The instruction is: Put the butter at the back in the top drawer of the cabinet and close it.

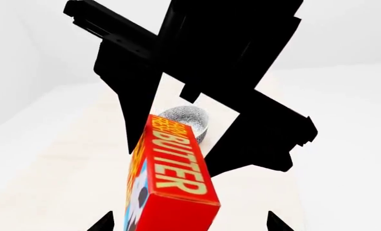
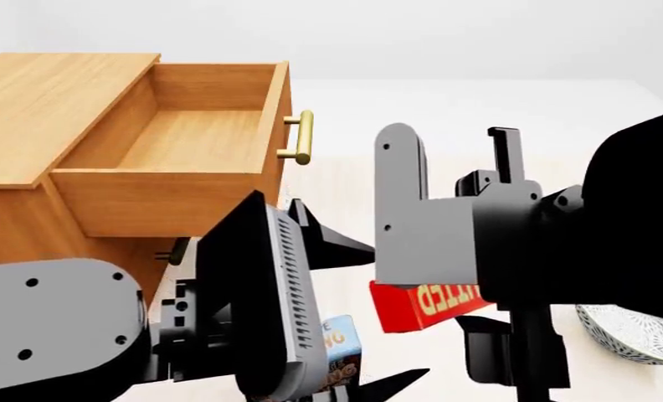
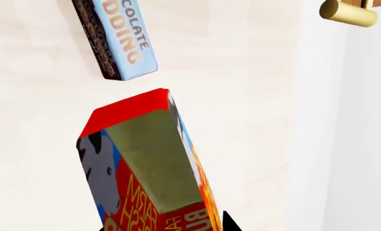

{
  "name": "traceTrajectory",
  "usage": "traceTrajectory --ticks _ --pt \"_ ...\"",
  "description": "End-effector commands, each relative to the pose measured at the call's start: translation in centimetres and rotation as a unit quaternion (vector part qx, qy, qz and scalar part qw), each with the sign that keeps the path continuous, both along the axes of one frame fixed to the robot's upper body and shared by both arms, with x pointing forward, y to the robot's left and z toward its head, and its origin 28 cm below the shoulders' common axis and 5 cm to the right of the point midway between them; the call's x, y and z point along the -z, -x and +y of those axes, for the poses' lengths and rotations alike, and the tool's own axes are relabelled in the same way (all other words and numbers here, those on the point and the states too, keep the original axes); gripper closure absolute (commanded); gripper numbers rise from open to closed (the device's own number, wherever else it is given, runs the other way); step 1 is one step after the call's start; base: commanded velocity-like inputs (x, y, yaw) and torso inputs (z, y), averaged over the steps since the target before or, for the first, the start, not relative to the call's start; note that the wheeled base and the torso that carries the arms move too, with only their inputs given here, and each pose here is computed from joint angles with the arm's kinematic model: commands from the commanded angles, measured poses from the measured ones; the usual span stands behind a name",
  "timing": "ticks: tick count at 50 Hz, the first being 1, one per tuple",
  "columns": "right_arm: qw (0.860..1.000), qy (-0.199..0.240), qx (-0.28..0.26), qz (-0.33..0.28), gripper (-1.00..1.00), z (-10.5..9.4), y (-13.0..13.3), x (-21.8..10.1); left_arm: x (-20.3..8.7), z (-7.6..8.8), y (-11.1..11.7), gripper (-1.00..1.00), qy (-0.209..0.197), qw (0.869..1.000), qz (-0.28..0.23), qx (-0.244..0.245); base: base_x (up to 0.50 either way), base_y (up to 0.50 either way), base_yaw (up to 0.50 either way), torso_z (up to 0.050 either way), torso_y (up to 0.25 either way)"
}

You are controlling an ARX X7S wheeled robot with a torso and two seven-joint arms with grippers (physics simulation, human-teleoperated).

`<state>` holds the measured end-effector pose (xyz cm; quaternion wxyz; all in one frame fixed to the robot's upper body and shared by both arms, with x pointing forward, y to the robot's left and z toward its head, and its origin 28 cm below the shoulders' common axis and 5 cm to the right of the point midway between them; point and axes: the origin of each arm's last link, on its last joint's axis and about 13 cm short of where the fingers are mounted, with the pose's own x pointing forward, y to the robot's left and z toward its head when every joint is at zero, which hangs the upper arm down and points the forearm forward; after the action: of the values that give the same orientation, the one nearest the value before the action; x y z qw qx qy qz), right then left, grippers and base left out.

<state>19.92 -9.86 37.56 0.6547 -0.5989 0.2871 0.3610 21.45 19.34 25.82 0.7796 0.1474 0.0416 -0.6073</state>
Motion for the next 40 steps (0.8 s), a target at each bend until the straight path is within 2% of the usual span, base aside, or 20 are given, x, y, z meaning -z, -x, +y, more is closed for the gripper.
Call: traceTrajectory --ticks 1,40 --pt "0.999 -0.007 -0.004 -0.041 1.0 0.22 0.09 -0.76 0.22 -0.12 -0.11 -1.0 -0.001 1.0 0.0 0.001 0.0 0.0 0.0 0.0 0.0" --pt "0.999 -0.01 -0.015 -0.045 1.0 0.61 0.55 -1.12 0.68 -0.49 -0.39 -1.0 -0.004 1.0 -0.008 -0.005 0.0 0.0 0.0 0.001 0.001"
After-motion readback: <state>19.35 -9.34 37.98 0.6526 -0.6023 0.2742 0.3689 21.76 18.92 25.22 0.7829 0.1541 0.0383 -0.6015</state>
